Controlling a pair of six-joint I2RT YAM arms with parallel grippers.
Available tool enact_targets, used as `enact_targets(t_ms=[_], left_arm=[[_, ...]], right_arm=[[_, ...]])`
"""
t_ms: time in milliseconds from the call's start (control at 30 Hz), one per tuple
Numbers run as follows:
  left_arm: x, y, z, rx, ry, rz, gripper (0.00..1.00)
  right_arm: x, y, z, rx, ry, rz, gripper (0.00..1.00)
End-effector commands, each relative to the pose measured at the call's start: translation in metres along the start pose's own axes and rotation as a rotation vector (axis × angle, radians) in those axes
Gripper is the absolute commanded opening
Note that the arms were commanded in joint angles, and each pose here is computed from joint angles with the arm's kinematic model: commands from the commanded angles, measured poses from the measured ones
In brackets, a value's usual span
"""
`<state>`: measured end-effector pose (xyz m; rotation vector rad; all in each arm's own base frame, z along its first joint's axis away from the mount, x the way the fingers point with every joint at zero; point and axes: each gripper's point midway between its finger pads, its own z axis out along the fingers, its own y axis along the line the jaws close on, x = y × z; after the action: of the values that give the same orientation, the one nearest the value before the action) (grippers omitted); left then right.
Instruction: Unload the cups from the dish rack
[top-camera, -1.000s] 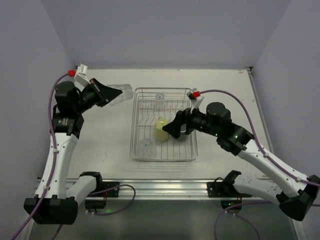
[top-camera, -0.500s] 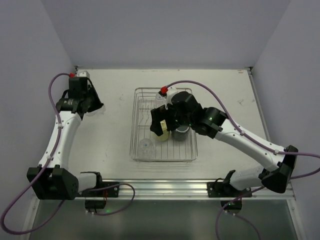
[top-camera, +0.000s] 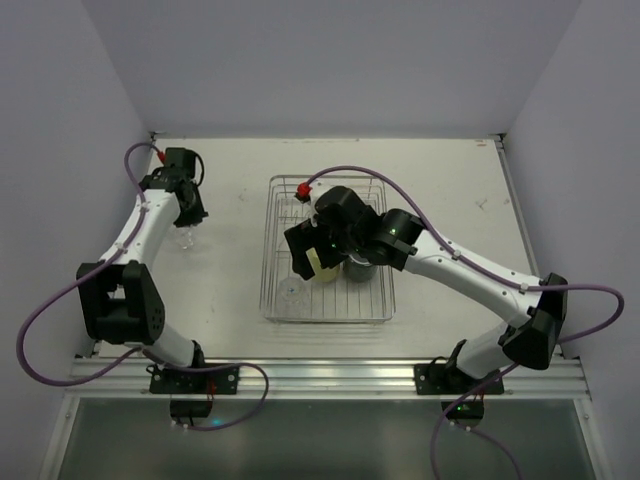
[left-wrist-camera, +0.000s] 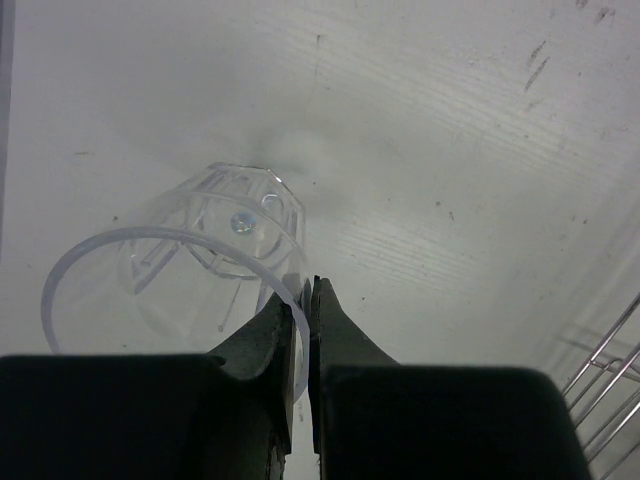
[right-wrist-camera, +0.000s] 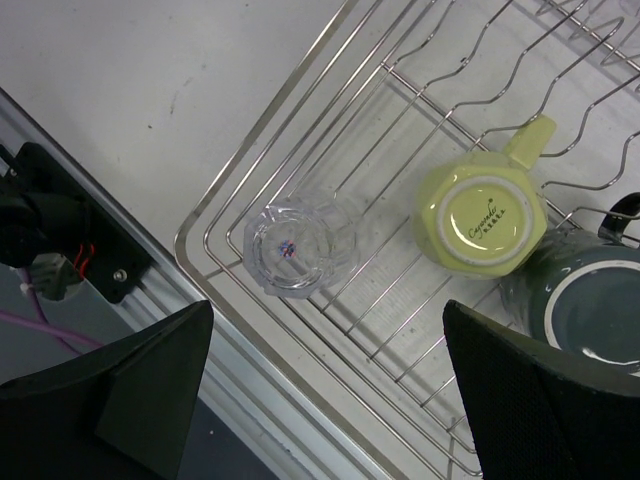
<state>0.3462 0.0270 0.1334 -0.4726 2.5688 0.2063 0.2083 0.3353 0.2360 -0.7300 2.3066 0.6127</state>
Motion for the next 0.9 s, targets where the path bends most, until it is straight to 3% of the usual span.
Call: enact_targets(t_ms=[0,267,500,867], left_arm=[[-0.030,0.005,0.001,-0.041,-0.078,0.002,0.00],[-0.036,-0.011,0.039,-0.026,-0.041,0.026,0.00],[-0.047,0.001,0.058,-0.012,-0.061,-0.039,0.00],[-0.030,-0.005,0.080,0.019,0.008,-0.039,0.00]], right_arm=[[-0.005,0.002,-0.005,0.008,-0.005,-0.024,0.99],[-0.003,0.005,-0.003,-0.015,-0.006,-0.035,0.99],[0.002,0.004,0.002,-0.013,0.011,-0.045,0.99],[0.002,0.010,0.013,-0.035,0.027,-0.036,0.99]])
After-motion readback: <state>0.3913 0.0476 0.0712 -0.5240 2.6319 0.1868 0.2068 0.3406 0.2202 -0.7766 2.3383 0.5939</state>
